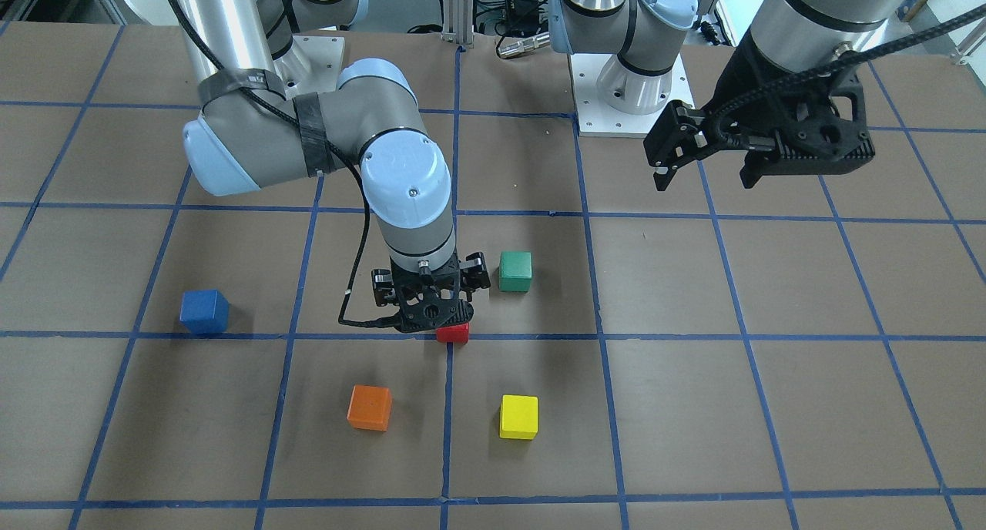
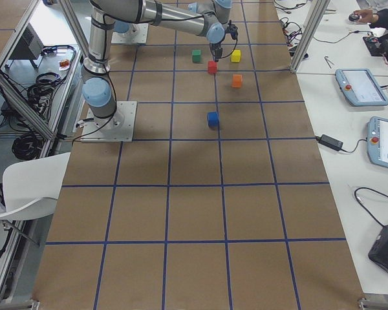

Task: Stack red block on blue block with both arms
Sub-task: 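Lower the right gripper onto the red cube and grasp it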

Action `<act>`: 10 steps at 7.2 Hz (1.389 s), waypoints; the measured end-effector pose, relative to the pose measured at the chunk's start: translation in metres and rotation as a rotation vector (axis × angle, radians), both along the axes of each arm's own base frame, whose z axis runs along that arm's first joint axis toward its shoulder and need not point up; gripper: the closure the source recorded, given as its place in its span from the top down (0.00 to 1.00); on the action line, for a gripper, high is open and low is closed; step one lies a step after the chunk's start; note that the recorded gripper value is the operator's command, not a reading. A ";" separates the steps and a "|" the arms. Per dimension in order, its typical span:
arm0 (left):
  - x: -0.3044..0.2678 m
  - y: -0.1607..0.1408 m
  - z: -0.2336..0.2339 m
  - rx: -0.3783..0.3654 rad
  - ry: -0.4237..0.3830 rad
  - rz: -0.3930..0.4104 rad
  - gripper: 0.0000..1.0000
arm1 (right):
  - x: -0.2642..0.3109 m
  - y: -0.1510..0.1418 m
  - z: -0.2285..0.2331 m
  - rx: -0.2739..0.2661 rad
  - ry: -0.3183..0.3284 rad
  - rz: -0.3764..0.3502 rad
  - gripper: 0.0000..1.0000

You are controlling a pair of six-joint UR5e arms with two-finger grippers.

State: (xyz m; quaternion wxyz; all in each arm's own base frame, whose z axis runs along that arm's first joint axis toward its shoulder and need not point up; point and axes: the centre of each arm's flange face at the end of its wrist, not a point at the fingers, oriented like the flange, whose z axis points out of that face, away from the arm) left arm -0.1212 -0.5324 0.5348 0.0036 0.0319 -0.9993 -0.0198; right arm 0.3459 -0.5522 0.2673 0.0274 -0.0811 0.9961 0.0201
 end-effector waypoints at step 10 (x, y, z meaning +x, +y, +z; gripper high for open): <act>-0.003 0.019 -0.016 -0.027 -0.002 -0.011 1.00 | 0.019 -0.002 -0.056 0.082 -0.035 0.002 0.00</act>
